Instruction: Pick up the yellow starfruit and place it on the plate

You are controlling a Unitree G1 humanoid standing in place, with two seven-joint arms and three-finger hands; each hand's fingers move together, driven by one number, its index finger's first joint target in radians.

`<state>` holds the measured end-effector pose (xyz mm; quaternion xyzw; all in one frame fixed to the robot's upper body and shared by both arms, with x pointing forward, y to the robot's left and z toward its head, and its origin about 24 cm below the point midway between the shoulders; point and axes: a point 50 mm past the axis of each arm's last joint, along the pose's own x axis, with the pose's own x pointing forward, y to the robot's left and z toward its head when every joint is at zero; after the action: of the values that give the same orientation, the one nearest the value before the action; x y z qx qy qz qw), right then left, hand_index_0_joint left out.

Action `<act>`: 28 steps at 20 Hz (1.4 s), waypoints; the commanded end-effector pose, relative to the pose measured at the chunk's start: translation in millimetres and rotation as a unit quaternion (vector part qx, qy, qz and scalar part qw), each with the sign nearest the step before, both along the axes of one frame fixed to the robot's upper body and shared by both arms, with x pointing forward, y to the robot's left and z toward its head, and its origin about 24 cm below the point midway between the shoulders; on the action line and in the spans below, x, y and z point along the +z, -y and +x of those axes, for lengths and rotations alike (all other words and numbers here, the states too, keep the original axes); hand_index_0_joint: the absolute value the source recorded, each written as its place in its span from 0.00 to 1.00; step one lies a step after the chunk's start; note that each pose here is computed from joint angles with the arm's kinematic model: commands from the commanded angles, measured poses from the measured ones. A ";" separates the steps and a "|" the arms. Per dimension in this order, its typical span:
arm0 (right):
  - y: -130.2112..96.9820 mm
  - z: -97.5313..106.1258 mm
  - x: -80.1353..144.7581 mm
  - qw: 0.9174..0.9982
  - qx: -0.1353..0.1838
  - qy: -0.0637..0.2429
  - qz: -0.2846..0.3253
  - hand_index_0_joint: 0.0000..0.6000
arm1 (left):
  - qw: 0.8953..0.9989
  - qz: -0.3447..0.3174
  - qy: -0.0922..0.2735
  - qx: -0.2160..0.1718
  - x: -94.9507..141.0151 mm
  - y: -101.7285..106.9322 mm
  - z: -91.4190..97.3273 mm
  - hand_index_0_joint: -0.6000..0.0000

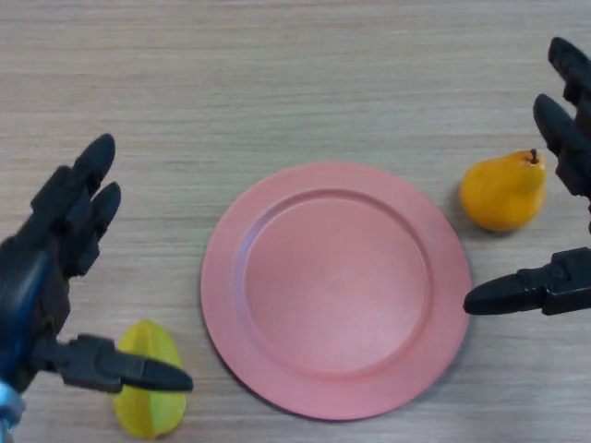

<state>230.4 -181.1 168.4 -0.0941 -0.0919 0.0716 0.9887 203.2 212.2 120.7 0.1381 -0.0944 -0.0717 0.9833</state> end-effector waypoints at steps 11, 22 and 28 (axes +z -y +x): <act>-3.4 0.1 22.0 0.995 0.009 0.098 0.000 0.00 | 0.992 0.120 0.045 -0.017 -41.3 -18.5 -30.3 1.00; 4.4 -1.7 21.3 0.995 0.001 0.102 -0.007 0.00 | 0.988 0.152 0.006 -0.011 -73.1 -15.7 -19.8 1.00; 7.2 -2.5 21.8 0.994 -0.002 0.106 -0.006 0.00 | 0.981 0.194 -0.013 -0.013 -83.4 -13.5 -19.8 0.17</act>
<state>237.6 -179.1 156.3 -0.0868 -0.0761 0.0771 0.9903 186.4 224.9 26.2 0.2947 -0.0318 -0.0893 0.9509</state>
